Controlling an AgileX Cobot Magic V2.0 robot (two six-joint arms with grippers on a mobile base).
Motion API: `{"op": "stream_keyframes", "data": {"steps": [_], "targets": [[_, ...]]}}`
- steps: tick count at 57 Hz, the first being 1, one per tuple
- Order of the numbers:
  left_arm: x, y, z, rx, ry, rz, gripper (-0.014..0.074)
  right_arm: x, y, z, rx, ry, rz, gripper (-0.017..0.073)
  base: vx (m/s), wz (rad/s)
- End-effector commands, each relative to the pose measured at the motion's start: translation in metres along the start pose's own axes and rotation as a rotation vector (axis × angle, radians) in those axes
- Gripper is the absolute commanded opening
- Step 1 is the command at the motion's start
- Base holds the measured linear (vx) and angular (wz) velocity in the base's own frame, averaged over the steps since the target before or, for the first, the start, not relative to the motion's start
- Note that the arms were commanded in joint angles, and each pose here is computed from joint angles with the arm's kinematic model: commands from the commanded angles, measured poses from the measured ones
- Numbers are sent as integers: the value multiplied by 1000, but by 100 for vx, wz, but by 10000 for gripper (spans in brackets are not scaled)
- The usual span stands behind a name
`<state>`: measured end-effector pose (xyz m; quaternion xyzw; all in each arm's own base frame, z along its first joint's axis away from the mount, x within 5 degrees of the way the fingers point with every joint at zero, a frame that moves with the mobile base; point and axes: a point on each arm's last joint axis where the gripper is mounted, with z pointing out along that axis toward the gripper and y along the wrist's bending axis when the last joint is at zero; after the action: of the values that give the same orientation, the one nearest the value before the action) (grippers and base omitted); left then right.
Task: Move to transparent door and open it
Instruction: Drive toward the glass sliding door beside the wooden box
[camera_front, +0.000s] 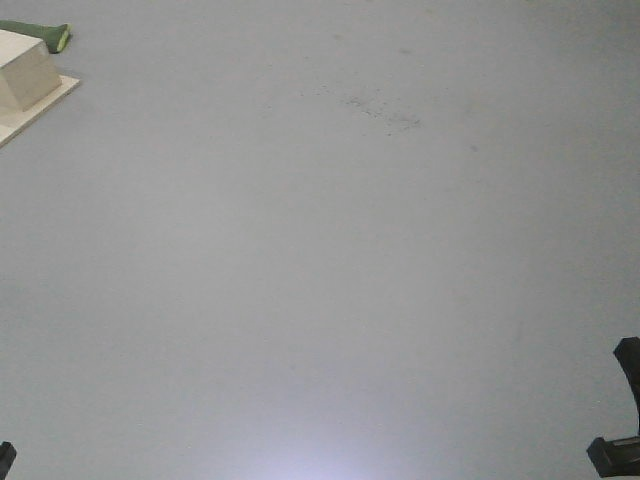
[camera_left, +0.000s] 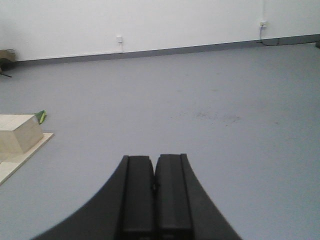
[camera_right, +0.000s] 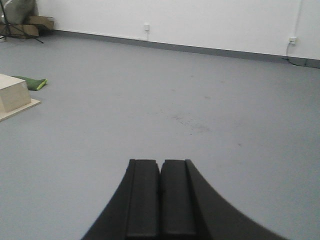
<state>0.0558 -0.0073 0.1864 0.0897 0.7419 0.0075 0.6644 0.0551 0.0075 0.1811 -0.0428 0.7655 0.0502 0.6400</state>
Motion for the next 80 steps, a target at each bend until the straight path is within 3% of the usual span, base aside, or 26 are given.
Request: {"op": "stream_keyframes", "data": {"steps": [1, 80], "targets": [[-4, 2, -1, -19, -80, -8, -6, -7, 0, -1, 3, -95, -6, -4, 39, 46], [-4, 1, -1, -18, -77, -8, -6, -7, 0, -1, 3, -95, -6, -4, 47, 46]]}}
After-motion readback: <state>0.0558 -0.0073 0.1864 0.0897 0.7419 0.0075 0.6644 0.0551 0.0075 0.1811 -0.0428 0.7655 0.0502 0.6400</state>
